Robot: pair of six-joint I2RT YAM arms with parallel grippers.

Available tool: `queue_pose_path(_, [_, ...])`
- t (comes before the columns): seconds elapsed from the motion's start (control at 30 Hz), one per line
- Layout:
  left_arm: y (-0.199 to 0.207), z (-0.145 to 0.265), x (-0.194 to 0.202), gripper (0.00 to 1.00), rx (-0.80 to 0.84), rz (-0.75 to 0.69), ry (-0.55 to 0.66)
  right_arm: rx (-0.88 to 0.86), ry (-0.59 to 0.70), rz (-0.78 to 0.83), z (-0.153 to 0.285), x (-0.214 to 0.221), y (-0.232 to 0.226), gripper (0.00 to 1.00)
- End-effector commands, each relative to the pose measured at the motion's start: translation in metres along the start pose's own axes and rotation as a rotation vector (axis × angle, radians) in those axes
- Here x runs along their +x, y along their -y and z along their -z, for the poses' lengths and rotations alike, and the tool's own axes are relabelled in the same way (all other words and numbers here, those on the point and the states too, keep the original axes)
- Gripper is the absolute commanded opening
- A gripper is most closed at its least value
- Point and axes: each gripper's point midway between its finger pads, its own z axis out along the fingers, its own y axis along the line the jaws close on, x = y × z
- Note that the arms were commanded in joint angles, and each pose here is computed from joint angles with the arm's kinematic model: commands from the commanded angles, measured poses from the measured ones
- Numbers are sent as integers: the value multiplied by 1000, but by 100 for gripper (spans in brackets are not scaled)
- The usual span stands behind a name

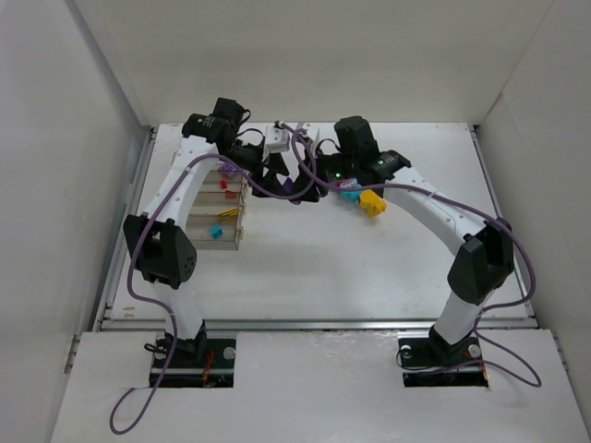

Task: Sort the legos into containers by color

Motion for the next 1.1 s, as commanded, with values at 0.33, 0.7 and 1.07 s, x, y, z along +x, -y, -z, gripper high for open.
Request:
queue_pose_path(0.33, [17, 8, -45, 32, 42, -40, 145, -61, 65, 116, 0, -26, -29, 0])
queue_pose_path(0.7, [19, 6, -40, 0, 53, -3, 144, -64, 43, 96, -5, -18, -26, 0])
queue_pose_path(1.07, [15, 7, -37, 0, 34, 17, 117, -13, 15, 67, -4, -11, -18, 71])
